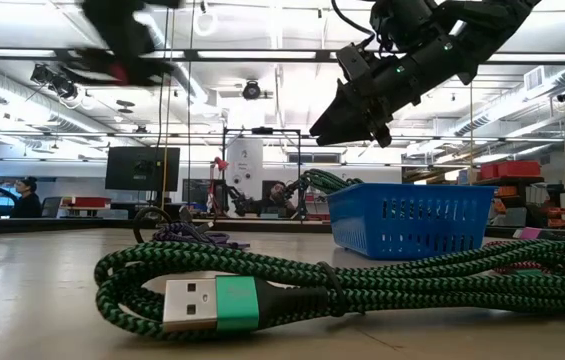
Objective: Pick & Place USB Port
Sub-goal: Put the black charger cable into the orange bin
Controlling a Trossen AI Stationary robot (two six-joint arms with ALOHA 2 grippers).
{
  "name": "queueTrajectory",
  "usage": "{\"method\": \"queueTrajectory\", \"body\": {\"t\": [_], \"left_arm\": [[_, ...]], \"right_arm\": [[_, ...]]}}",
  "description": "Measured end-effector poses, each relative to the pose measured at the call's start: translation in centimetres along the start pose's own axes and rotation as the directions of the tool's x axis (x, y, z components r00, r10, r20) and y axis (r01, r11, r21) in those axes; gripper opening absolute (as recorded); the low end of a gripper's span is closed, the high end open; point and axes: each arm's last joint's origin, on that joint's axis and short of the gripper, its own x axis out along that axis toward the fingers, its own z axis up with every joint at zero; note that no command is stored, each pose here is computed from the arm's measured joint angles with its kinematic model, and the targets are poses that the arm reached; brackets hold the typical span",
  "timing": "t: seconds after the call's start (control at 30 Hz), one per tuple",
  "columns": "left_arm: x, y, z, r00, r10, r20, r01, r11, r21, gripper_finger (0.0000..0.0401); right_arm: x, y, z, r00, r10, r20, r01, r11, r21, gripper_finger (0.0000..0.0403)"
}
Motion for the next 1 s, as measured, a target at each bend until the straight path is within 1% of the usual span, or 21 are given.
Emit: {"method": "queueTrajectory", "body": {"t": [0.13,0.33,0.5,0.6,0.73,0.83,0.9,1.0], "left_arm": [[-1.4,-3.0,-2.4,0.997,-0.053,-0.049,0.051,0.998,-0.032,0.0044],[-2.2,-8.0,-5.2,0.985,-0.148,-0.090,0.144,0.988,-0.050,0.0043],[-2.1,-11.6,-7.6,0.981,-0.153,-0.116,0.137,0.981,-0.134,0.0047],[-1.7,-14.0,-9.3,0.975,-0.164,-0.148,0.136,0.974,-0.182,0.0047],[-1.0,-17.4,-11.4,0.972,-0.199,-0.124,0.171,0.963,-0.206,0.0043],[-0.1,-19.8,-12.6,0.969,-0.227,-0.098,0.204,0.958,-0.203,0.0044],[0.6,-21.0,-13.5,0.968,-0.231,-0.099,0.207,0.956,-0.206,0.0050],[1.9,-22.4,-14.8,0.969,-0.214,-0.120,0.185,0.959,-0.217,0.0055]], "right_arm": [[0.0,0.0,0.0,1.000,0.001,0.004,-0.001,1.000,-0.010,0.0132],[0.0,0.0,0.1,1.000,0.004,0.014,-0.004,1.000,-0.015,0.0132],[0.0,-0.1,0.3,1.000,0.003,0.028,-0.003,1.000,-0.013,0.0132],[0.0,-0.2,0.4,1.000,0.000,0.030,0.000,1.000,-0.011,0.0132],[0.0,-0.2,0.4,1.000,0.000,0.031,0.000,1.000,0.002,0.0132],[0.0,-0.2,0.4,1.000,0.000,0.031,0.000,1.000,0.006,0.0132],[0.0,-0.2,0.4,0.999,0.001,0.033,-0.001,1.000,0.015,0.0132],[0.0,-0.2,0.5,0.999,0.004,0.042,-0.005,1.000,0.030,0.0132]]}}
